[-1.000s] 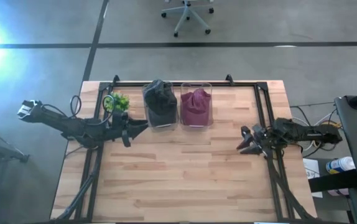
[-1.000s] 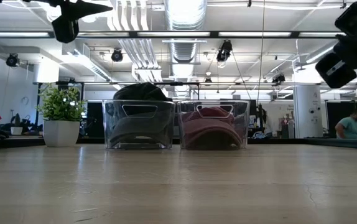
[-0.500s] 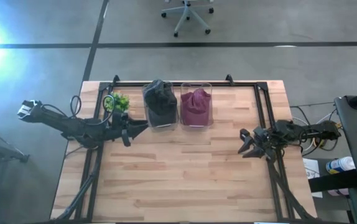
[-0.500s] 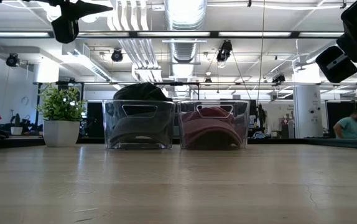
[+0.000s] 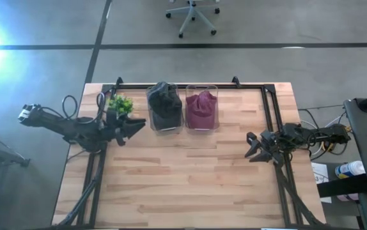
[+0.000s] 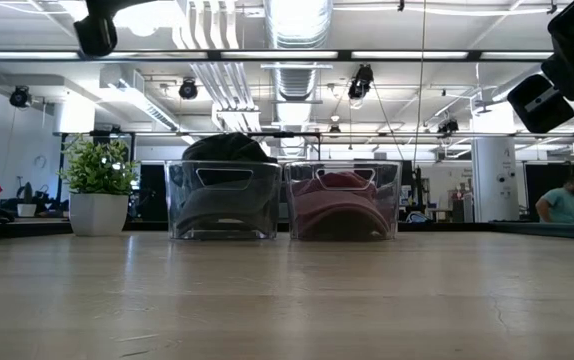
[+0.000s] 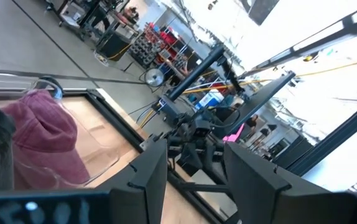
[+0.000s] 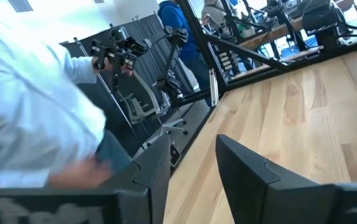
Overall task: Pick & Place hat
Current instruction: Return to Home Position
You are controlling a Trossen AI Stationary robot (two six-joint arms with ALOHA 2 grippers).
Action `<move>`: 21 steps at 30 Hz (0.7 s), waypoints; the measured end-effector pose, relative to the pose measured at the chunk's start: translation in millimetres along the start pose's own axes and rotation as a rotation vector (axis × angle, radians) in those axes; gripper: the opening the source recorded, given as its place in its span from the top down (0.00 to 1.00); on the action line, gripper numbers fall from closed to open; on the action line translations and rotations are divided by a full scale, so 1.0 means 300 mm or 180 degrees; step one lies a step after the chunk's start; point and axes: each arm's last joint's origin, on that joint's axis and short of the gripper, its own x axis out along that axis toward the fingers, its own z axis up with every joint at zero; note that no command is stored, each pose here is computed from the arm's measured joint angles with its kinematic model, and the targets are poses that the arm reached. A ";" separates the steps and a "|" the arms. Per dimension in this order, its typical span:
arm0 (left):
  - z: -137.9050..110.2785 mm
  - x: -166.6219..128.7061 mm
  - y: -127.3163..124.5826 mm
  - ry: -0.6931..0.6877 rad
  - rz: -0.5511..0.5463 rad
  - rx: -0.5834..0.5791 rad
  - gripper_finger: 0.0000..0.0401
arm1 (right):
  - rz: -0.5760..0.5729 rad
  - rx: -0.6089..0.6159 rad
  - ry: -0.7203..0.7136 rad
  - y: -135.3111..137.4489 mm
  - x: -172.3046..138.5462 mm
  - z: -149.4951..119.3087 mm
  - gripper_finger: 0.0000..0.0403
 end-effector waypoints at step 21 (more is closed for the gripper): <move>0.055 -0.065 0.023 -0.0399 0.0140 0.1061 0.62 | 0.0000 0.0000 0.0002 0.000 0.000 0.000 0.70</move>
